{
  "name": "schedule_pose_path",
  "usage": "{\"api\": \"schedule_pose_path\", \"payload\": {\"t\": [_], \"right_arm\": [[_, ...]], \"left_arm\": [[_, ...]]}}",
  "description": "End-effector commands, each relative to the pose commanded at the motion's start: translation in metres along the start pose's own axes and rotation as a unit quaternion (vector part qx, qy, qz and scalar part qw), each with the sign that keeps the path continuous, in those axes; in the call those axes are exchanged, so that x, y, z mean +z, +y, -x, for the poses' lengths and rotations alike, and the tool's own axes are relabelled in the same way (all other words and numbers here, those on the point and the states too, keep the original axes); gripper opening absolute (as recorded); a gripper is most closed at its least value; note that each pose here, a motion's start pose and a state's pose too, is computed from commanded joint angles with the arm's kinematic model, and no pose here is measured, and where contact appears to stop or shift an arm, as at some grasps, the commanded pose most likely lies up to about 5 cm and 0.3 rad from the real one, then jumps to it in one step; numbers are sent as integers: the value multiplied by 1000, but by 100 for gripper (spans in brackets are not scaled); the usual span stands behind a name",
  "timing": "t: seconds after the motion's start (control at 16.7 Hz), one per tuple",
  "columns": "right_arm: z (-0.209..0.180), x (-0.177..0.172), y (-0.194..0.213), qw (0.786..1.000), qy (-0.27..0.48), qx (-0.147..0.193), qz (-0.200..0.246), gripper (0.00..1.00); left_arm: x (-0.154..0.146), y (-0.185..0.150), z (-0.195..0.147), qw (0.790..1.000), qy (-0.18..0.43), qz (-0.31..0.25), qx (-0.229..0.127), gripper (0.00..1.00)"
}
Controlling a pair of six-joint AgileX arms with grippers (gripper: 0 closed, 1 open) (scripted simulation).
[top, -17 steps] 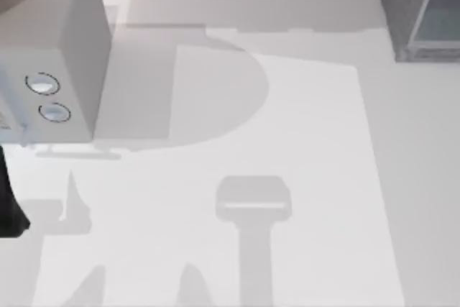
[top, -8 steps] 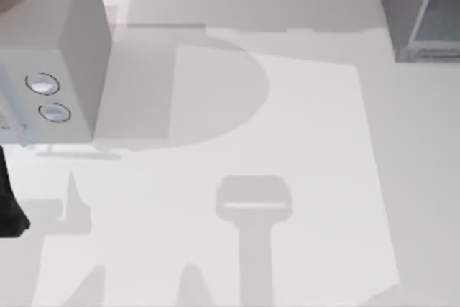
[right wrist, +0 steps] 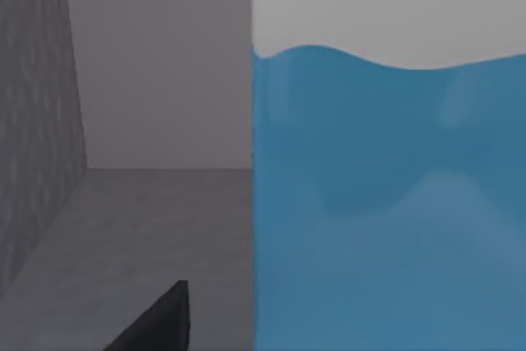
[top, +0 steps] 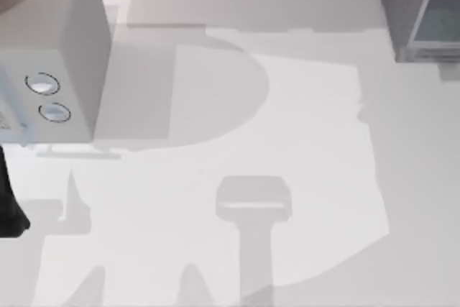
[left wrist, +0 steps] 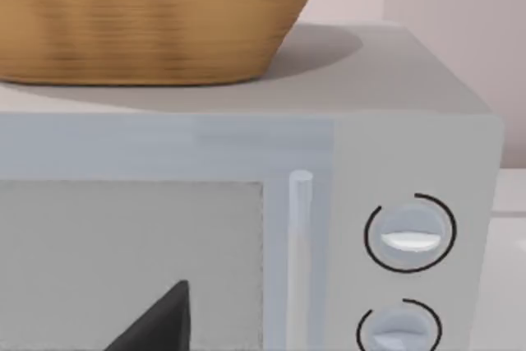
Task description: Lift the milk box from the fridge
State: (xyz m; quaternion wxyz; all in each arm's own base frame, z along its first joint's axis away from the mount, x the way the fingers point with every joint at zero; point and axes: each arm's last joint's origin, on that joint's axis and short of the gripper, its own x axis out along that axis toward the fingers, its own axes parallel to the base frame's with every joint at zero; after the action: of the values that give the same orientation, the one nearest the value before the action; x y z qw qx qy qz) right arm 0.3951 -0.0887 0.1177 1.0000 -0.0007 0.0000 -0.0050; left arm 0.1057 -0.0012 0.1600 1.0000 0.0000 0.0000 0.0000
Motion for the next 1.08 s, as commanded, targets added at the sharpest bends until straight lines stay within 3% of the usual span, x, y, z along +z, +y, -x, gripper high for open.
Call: {"api": "schedule_pose_path", "payload": {"t": [0.24, 0.66, 0.96, 1.08], "right_arm": [[-3, 0, -1, 1000, 1, 0, 0, 100], [-56, 1, -1, 1000, -2, 0, 0, 100], [-60, 0, 0, 1000, 0, 0, 0, 100], [-60, 0, 0, 1000, 0, 0, 0, 85]], "left_arm": [[0, 0, 0, 1000, 0, 0, 0, 100], [0, 0, 0, 1000, 0, 0, 0, 100], [0, 0, 0, 1000, 0, 0, 0, 100], [0, 0, 0, 1000, 0, 0, 0, 100]]}}
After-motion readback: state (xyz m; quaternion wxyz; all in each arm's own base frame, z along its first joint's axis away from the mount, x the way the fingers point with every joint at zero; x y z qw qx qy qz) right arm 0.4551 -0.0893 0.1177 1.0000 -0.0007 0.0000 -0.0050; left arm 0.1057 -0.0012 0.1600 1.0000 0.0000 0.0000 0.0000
